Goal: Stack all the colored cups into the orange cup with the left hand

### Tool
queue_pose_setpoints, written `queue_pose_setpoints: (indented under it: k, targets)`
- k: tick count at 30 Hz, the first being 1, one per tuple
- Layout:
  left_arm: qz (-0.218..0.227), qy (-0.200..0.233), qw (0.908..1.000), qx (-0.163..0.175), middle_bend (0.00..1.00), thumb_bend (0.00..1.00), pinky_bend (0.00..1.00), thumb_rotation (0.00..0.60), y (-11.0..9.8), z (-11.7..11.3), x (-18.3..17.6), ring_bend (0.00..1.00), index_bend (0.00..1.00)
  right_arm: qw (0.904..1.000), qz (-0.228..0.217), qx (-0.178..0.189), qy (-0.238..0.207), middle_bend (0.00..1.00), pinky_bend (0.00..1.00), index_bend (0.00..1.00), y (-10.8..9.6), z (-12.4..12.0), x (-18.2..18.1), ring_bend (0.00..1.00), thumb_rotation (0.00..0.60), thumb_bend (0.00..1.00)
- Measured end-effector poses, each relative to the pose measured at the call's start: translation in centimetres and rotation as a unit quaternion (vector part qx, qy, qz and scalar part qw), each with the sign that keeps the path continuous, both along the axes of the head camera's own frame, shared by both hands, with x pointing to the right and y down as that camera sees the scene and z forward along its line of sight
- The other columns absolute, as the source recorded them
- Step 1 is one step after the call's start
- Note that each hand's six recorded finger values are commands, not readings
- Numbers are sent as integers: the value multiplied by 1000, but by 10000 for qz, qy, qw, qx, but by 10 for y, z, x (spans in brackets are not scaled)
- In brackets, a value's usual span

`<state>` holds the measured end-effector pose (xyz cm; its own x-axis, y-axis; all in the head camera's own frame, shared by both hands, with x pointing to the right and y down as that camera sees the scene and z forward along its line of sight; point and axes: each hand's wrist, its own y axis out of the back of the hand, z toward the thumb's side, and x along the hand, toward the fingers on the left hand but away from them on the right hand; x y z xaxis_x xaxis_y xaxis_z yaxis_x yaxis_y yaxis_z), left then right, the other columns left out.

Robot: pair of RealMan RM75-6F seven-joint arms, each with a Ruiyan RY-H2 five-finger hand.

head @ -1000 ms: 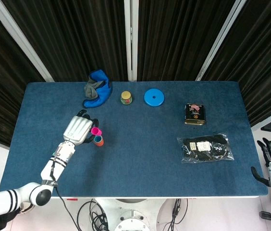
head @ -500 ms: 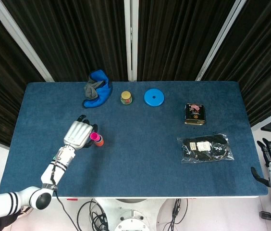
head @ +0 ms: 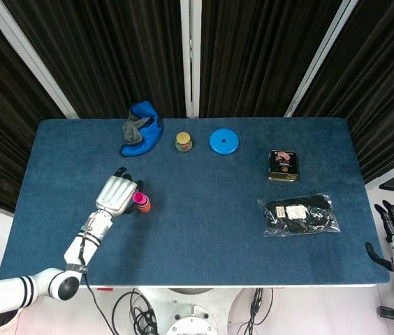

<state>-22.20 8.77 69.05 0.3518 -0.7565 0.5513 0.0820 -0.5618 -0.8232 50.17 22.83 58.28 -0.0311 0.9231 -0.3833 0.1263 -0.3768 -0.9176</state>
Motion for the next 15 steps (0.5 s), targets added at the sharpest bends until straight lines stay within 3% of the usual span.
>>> queue_pose_setpoints:
  k: [5,8,10,15]
  targets:
    - [80,-33,9999,-110,336,291,142,600,5,0,-2,229,196,10000,-3,-2,-2,1,0,0,0,0,0,0,600,290]
    - [120,-40,9997,-190,243,286,123,600,7,-3,-3,134,100,10000,8,9,-4,1,0,0,0,0,1,0,600,290]
    - [99,-48,9997,-234,187,285,100,600,7,-5,-4,79,64,10000,12,16,0,1,0,0,0,-1,1,0,600,290]
    - [-81,15,9999,-138,165,275,86,600,7,-21,-10,63,63,10000,5,33,-22,0,0,0,0,-2,0,0,600,290]
